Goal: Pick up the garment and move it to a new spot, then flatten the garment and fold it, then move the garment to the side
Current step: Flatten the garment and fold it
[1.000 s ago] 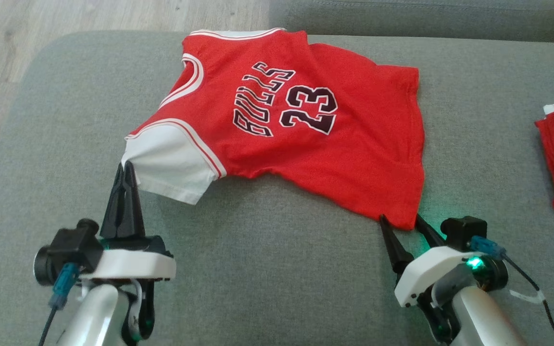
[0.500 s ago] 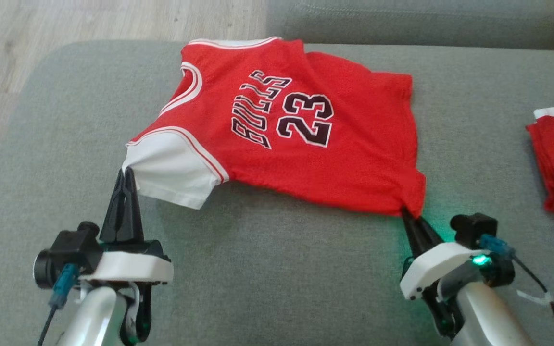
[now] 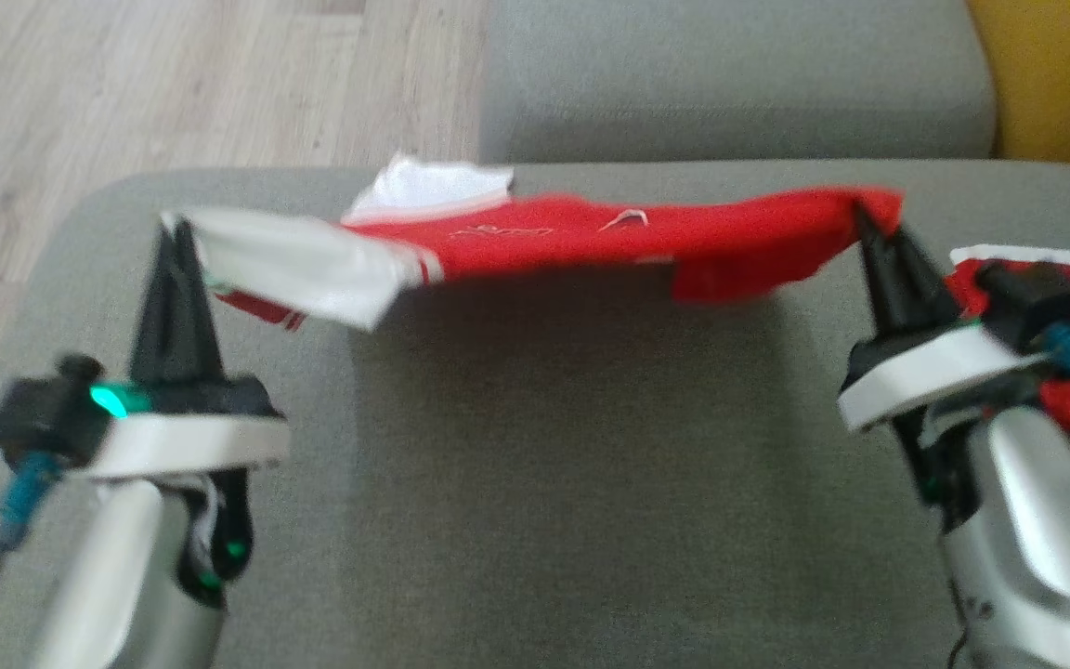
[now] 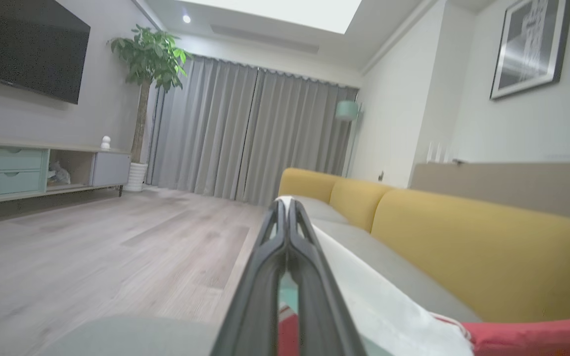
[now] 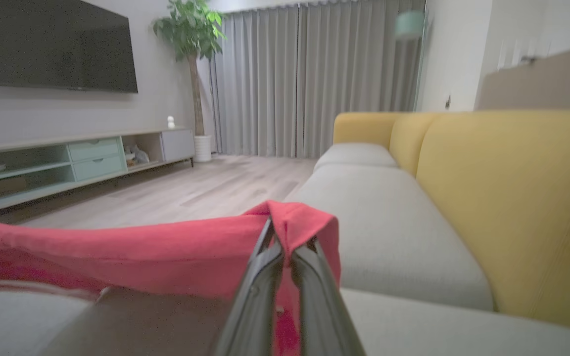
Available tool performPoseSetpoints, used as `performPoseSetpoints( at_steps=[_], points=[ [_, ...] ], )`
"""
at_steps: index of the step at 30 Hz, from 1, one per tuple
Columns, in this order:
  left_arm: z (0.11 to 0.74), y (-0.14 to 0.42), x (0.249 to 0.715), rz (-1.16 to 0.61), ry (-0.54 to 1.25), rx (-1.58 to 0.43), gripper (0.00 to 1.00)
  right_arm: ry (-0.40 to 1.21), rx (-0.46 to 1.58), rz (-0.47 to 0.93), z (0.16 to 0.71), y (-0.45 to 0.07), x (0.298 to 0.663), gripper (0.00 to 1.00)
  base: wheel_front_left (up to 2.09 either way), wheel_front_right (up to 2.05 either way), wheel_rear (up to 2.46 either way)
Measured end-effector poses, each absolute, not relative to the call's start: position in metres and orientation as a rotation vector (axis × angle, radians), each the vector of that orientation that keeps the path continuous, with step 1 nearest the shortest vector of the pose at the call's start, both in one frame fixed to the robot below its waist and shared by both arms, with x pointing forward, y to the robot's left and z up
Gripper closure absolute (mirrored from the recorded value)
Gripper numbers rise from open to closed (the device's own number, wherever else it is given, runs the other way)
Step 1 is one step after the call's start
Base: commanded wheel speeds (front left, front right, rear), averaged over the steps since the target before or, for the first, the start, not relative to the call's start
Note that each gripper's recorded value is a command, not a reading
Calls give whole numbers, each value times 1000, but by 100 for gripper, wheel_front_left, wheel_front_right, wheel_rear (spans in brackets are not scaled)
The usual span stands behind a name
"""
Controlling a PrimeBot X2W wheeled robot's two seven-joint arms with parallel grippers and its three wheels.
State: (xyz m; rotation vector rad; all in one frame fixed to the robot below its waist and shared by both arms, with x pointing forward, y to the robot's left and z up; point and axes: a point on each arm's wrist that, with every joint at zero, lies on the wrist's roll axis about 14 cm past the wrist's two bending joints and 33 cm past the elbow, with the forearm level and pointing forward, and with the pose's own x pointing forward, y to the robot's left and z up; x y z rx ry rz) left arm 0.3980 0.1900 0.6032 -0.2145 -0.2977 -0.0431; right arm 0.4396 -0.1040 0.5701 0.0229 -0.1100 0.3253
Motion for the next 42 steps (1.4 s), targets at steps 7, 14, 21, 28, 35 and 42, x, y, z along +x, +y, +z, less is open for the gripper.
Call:
performPoseSetpoints(
  at_steps=[7, 14, 21, 28, 35, 42],
  points=[
    [724, 188, 378, -120, -613, -273, 100, -328, -73, 311, 662, -123, 426, 100, 0, 0, 0],
    [819, 184, 354, -203, -804, -235, 100, -412, -134, 283, 709, -138, 409, 100, 0, 0, 0],
    [800, 185, 401, -213, -621, -152, 100, -380, -159, 267, 714, -146, 423, 100, 0, 0, 0],
    [744, 202, 521, -180, -364, -65, 100, -274, -320, 285, 708, -143, 523, 100, 0, 0, 0],
    [777, 209, 605, -125, -478, -42, 100, -363, -381, 254, 730, -144, 623, 100, 0, 0, 0],
    [702, 205, 641, -113, -336, 60, 100, -298, -347, 265, 666, -136, 663, 100, 0, 0, 0]
  ],
)
